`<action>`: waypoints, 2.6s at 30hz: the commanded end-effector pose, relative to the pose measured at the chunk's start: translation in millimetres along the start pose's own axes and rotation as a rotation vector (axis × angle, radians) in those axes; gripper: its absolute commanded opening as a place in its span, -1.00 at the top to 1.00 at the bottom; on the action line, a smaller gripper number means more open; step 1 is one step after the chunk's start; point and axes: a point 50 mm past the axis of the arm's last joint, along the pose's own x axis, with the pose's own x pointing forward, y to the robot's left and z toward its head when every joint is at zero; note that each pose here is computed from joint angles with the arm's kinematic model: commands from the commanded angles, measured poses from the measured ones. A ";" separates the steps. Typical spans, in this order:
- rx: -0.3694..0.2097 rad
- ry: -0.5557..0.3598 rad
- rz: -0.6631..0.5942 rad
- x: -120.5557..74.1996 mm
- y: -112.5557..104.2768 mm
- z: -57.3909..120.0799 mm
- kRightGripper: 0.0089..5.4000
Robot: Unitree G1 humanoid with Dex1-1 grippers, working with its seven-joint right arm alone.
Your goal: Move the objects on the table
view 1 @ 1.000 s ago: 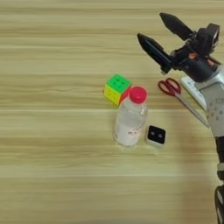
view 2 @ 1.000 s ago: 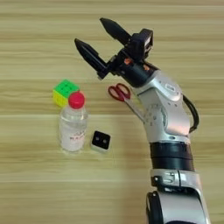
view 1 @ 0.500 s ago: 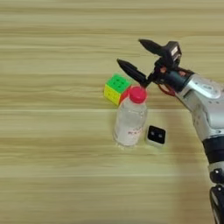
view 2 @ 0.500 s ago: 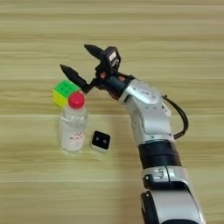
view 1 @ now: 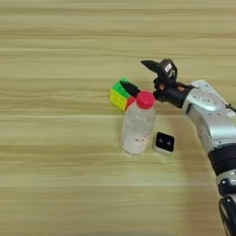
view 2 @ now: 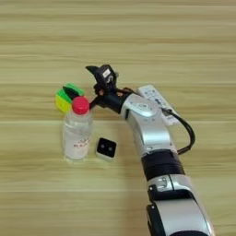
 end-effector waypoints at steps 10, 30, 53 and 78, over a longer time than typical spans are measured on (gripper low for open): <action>-0.120 0.018 0.006 9.7 -9.1 18.6 -0.99; -0.131 0.099 0.013 10.0 -9.5 5.4 -0.99; -0.117 0.139 0.028 9.5 -9.6 -0.4 -0.33; -0.134 0.098 0.007 7.6 -15.8 8.5 -0.23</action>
